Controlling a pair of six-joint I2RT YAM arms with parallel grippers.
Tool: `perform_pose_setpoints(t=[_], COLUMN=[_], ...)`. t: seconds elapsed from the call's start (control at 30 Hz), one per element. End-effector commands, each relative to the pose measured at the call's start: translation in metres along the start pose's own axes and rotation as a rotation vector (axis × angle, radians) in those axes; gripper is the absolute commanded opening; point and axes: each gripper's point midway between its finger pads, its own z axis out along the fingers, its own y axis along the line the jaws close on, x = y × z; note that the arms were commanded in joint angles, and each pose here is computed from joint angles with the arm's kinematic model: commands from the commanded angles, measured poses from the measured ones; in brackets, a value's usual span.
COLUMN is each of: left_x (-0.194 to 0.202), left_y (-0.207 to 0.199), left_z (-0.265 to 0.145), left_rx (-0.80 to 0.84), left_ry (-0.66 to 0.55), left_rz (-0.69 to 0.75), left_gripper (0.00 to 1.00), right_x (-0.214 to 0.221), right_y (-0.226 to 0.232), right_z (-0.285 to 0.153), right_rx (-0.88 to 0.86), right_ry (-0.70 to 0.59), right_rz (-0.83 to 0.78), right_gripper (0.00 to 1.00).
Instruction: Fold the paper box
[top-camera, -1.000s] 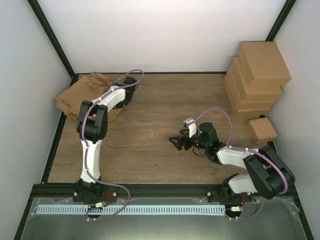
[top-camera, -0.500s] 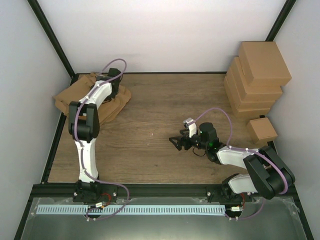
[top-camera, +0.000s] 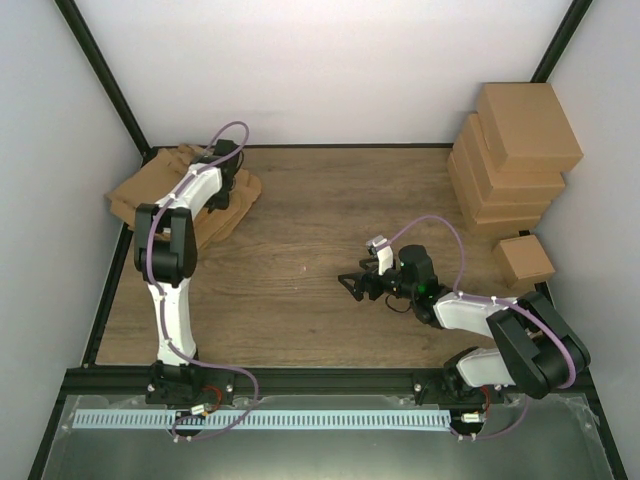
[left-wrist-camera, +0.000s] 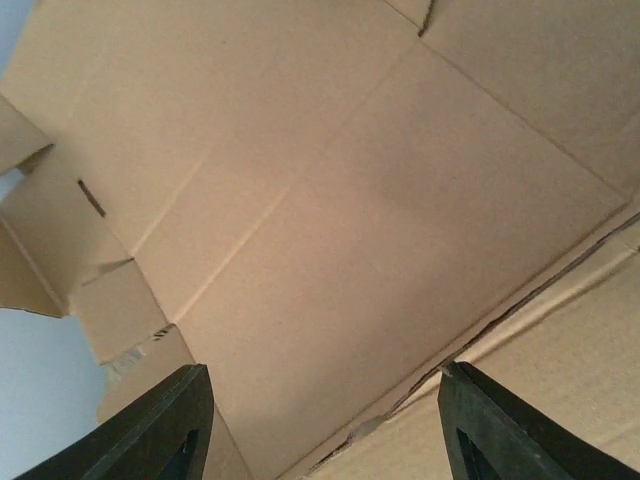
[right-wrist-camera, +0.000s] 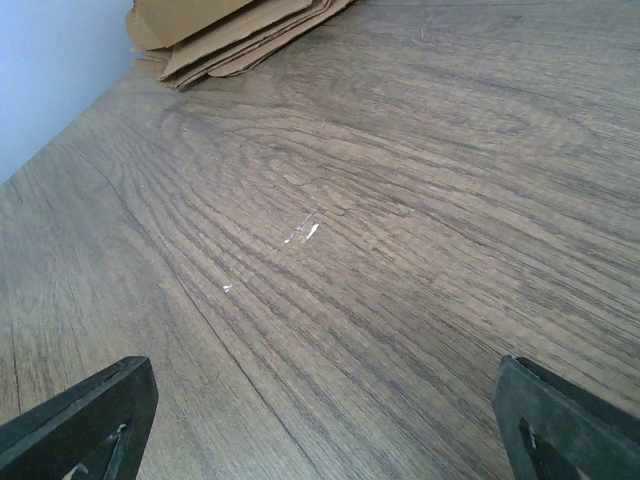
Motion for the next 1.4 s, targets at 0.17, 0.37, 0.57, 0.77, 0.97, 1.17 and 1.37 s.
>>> perform_pose_setpoints(t=[0.17, 0.37, 0.57, 0.77, 0.97, 1.17, 1.37], left_x=[0.006, 0.014, 0.02, 0.014, -0.021, -0.05, -0.073], left_y=[-0.012, -0.013, -0.021, -0.023, 0.002, 0.025, 0.066], left_z=[-0.015, -0.003, -0.005, -0.032, -0.08, -0.136, -0.228], left_rx=[0.13, 0.091, 0.14, 0.184, 0.138, 0.189, 0.247], left_ry=[0.006, 0.039, 0.073, 0.042, -0.06, -0.17, -0.374], left_rz=[0.038, 0.063, 0.058, 0.055, 0.018, -0.052, -0.147], left_gripper=[0.69, 0.5, 0.25, 0.17, 0.11, 0.11, 0.11], right_x=[-0.017, -0.017, -0.017, -0.017, -0.017, -0.016, -0.017], right_y=[0.008, 0.008, 0.008, 0.007, 0.007, 0.006, 0.006], right_z=[0.0, -0.001, -0.001, 0.0, 0.0, 0.0, 0.0], right_rx=[-0.023, -0.021, -0.021, -0.021, -0.018, -0.013, -0.013], right_ry=[-0.048, -0.048, -0.05, -0.047, -0.047, -0.046, -0.046], right_rz=[-0.026, -0.026, -0.028, -0.027, -0.026, -0.027, -0.027], right_gripper=[0.95, 0.95, 0.95, 0.95, 0.95, 0.95, 0.95])
